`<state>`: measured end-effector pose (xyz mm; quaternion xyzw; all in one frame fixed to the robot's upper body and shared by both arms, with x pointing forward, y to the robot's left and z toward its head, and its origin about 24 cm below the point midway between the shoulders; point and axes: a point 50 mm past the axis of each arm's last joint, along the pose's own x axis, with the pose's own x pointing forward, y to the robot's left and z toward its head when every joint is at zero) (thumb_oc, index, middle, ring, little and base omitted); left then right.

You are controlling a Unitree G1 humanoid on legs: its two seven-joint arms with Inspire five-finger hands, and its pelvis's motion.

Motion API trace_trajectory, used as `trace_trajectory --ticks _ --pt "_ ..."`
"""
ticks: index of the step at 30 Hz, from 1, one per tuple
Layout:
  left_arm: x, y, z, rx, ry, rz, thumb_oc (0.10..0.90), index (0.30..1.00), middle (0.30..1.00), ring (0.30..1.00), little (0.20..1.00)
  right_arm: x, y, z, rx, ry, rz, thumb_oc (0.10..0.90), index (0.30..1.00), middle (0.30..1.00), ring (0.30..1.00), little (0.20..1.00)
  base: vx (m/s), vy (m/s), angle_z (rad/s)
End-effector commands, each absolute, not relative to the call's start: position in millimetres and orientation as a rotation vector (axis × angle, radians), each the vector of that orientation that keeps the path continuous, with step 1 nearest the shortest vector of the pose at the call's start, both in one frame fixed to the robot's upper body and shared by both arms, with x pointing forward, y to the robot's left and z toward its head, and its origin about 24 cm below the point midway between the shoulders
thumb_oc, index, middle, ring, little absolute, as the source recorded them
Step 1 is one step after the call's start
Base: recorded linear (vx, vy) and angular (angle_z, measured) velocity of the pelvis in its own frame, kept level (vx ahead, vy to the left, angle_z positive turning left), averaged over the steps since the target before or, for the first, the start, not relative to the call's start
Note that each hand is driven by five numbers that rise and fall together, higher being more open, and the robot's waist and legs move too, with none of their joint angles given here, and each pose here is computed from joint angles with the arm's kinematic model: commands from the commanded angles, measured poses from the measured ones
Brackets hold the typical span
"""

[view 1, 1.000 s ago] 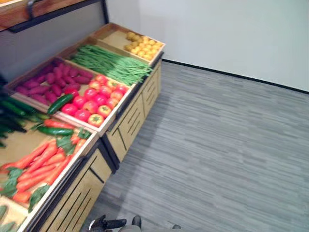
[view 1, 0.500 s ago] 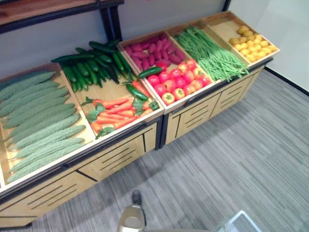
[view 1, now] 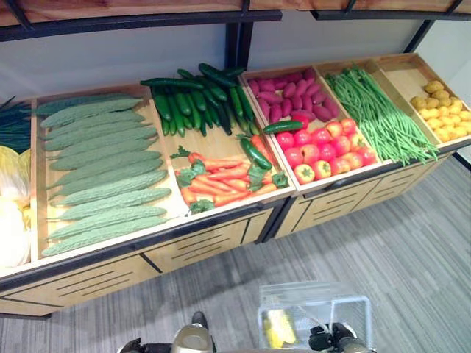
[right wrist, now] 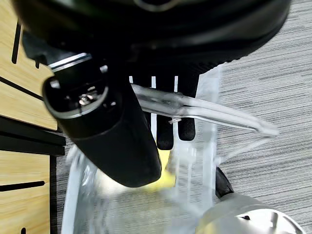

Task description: Get the vegetables into the basket

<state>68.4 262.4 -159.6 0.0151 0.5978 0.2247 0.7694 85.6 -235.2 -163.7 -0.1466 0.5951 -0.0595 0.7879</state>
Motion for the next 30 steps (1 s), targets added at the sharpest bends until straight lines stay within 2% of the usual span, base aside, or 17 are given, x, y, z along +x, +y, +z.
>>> trace_trajectory --ticks 1,9,16,17,21,27,30 --pt "61.2 257.1 -162.2 0.032 1.31 0.504 0.9 1.0 1.0 1.0 1.0 50.5 -283.0 -155.7 -0.36 1.402 -0.299 0.4 0.3 0.3 0.3 0.3 0.12 0.137 0.05" --pt "82.2 259.2 -157.3 0.076 1.243 0.444 0.9 1.0 1.0 1.0 1.0 47.3 -308.4 -146.0 -0.313 1.391 -0.427 0.4 0.3 0.3 0.3 0.3 0.1 0.121 0.48" --pt "94.0 262.0 -154.1 0.116 1.219 0.412 0.9 1.0 1.0 1.0 1.0 35.1 -312.1 -145.6 -0.253 1.416 -0.506 0.4 0.3 0.3 0.3 0.3 0.14 -0.143 0.52" --pt "89.7 264.2 -154.6 0.132 1.237 0.412 0.9 1.0 1.0 1.0 1.0 22.6 -315.1 -145.1 -0.22 1.451 -0.547 0.4 0.3 0.3 0.3 0.3 0.22 -0.175 0.59" --pt "91.9 269.4 -152.3 0.135 1.22 0.423 0.9 1.0 1.0 1.0 1.0 10.4 -328.5 -139.0 -0.212 1.466 -0.627 0.4 0.3 0.3 0.3 0.3 0.04 -0.146 0.81" --pt "90.5 271.2 -151.7 0.119 1.213 0.43 0.9 1.0 1.0 1.0 1.0 -27.8 -363.0 -117.7 -0.22 1.536 -0.79 0.4 0.3 0.3 0.3 0.3 -0.01 -0.134 0.22" --pt "88.9 269.2 -153.0 0.112 1.225 0.432 0.9 1.0 1.0 1.0 1.0 -34.2 -380.5 -105.3 -0.231 1.523 -0.861 0.4 0.3 0.3 0.3 0.3 -0.03 -0.139 0.12"
